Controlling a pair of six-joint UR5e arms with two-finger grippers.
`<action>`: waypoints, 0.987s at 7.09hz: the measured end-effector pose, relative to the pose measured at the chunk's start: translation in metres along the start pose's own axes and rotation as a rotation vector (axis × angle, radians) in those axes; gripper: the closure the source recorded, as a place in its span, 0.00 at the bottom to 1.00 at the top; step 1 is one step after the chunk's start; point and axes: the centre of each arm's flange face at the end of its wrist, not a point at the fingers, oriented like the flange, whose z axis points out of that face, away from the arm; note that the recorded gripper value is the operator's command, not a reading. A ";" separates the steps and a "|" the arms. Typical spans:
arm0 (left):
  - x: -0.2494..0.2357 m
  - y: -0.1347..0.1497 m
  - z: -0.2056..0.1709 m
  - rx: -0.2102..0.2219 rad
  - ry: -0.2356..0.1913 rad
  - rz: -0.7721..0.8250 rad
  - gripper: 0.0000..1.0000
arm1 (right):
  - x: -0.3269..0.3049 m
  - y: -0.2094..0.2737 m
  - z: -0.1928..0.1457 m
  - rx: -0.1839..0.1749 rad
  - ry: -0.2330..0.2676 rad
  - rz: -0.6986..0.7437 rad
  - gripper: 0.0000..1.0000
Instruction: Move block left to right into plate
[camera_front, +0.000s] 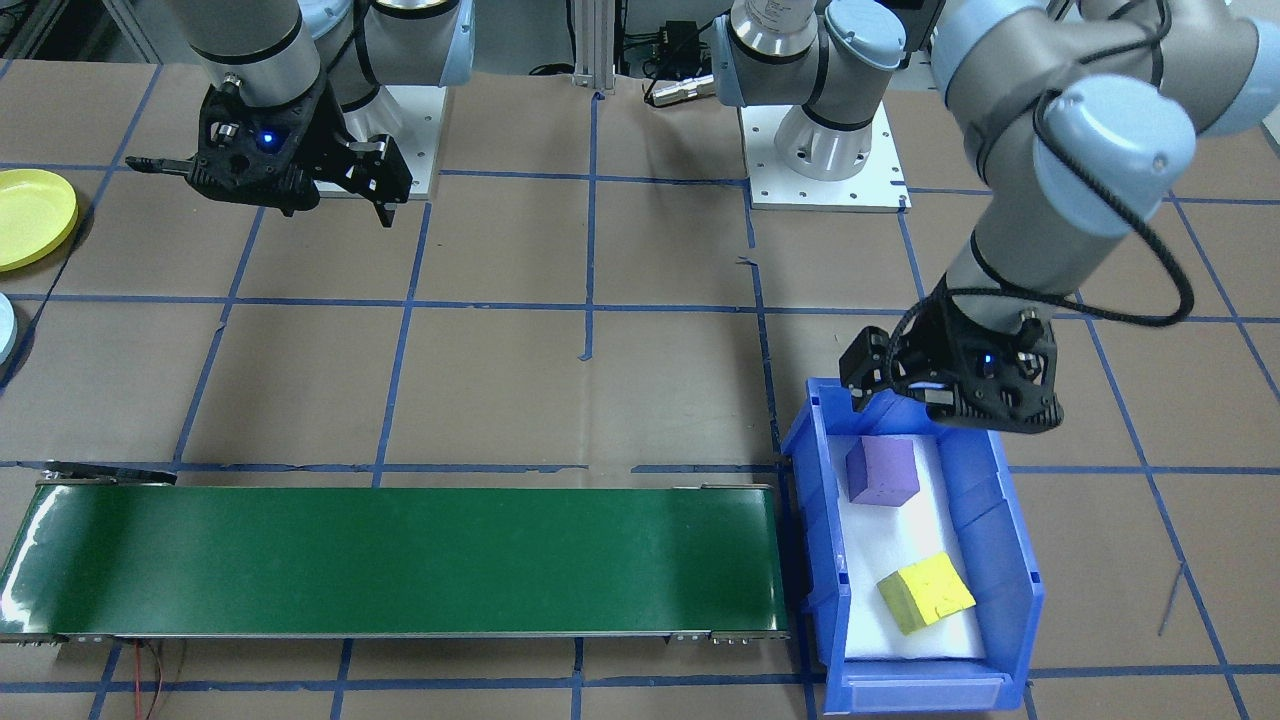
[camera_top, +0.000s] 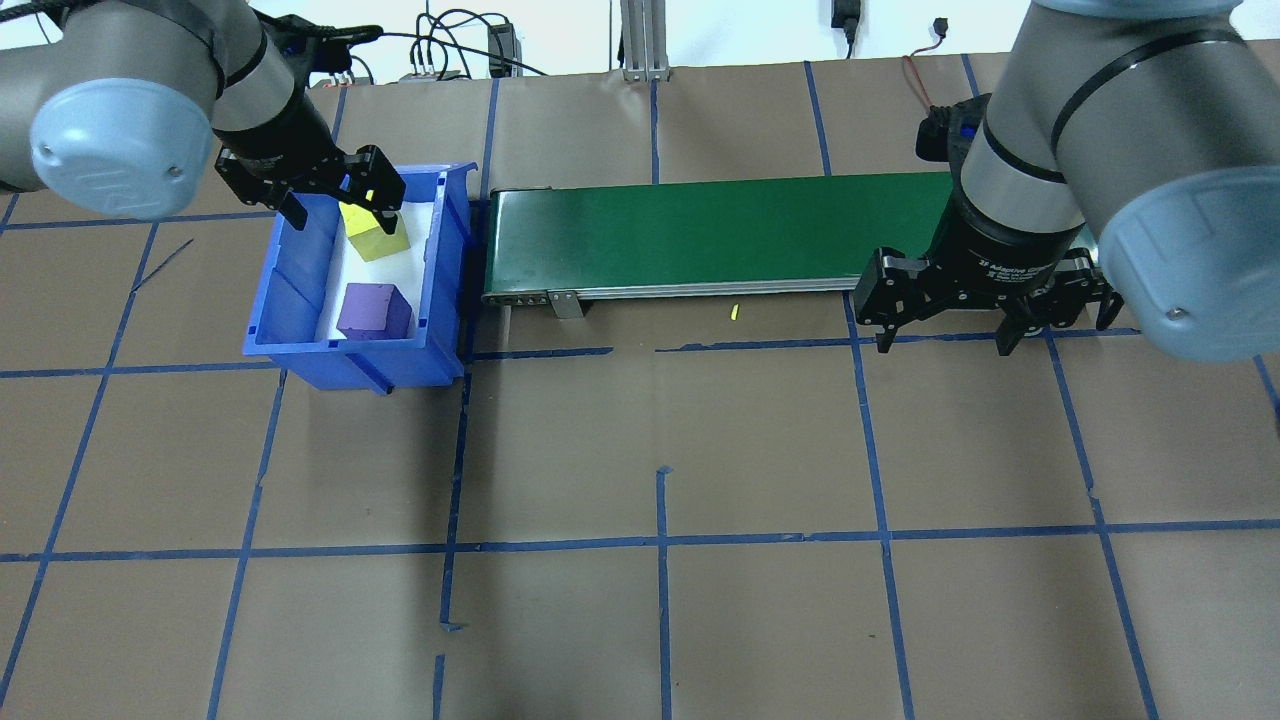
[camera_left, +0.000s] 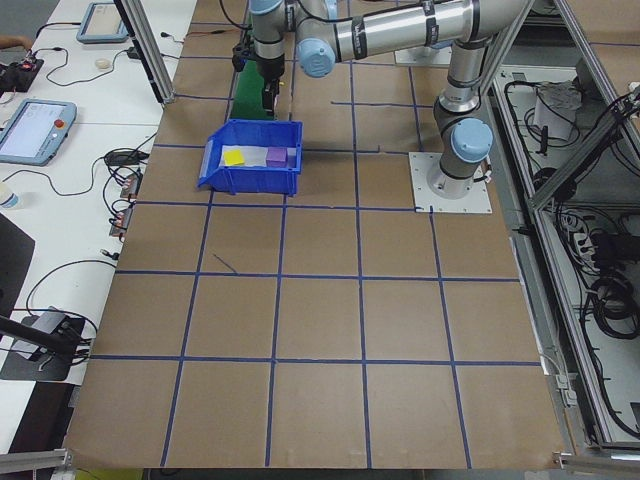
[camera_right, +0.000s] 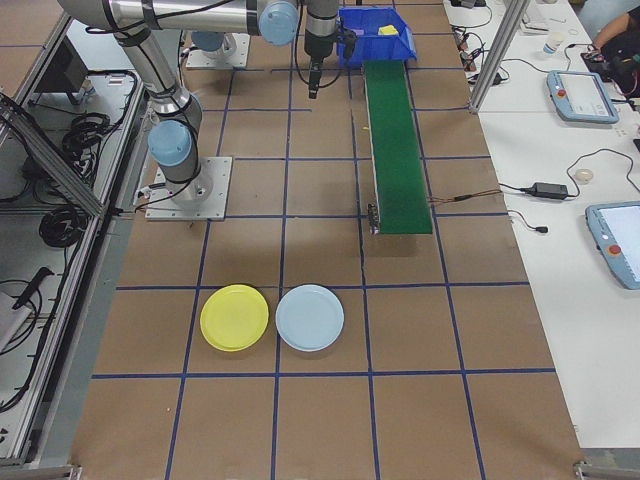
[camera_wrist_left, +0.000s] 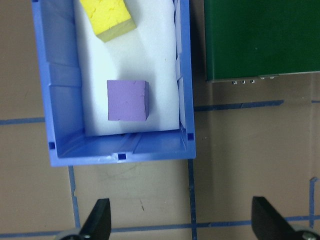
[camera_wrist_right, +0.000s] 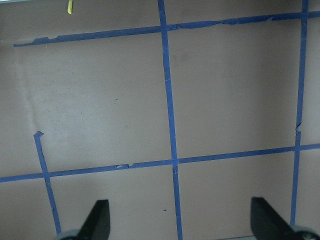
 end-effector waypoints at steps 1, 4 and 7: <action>-0.017 -0.009 0.029 -0.026 0.003 -0.014 0.00 | 0.000 0.000 0.001 0.000 0.000 -0.001 0.00; -0.036 -0.006 0.092 -0.103 0.017 -0.051 0.00 | 0.000 -0.002 0.006 -0.004 0.003 -0.005 0.00; -0.036 -0.003 0.138 -0.151 0.034 -0.063 0.37 | 0.003 -0.002 0.007 -0.003 0.022 -0.013 0.00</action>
